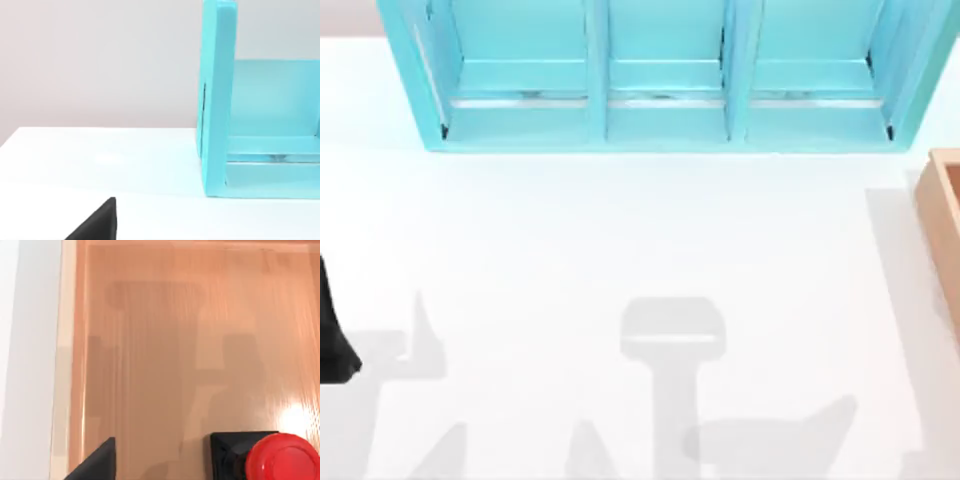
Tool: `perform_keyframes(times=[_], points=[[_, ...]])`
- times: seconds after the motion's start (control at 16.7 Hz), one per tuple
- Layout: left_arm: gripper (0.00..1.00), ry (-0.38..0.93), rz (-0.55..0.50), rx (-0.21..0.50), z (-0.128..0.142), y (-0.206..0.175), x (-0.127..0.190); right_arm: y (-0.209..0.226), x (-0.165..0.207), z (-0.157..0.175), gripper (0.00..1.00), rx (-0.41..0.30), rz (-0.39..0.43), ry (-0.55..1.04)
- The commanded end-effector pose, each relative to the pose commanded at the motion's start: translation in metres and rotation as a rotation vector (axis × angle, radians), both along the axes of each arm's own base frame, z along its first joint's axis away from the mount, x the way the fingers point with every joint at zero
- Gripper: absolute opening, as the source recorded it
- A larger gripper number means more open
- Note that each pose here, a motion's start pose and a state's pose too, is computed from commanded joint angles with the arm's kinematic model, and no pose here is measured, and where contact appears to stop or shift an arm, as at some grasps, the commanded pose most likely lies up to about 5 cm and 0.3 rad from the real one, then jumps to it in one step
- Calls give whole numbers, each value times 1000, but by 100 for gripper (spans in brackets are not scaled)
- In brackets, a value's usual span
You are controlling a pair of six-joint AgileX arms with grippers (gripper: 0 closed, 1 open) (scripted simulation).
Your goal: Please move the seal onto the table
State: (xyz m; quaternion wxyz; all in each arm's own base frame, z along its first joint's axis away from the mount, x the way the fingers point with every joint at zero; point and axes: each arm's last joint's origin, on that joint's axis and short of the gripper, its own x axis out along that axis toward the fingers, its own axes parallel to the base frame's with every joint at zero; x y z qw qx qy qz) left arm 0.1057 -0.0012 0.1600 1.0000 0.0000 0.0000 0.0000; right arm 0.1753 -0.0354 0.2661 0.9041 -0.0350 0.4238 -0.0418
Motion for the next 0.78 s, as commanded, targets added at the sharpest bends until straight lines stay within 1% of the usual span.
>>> perform_keyframes(times=[0.12,0.24,0.42,0.6,0.78], points=[[100,0,0,0,0,0,0,-14,29,3,100,25,-7,212],[100,0,0,0,0,0,0,-30,54,2,100,53,-9,389],[100,0,0,0,0,0,0,-49,80,-3,100,92,-5,583],[100,0,0,0,0,0,0,-60,91,-5,100,115,1,681],[100,0,0,0,0,0,0,-62,93,-6,100,118,2,694]])
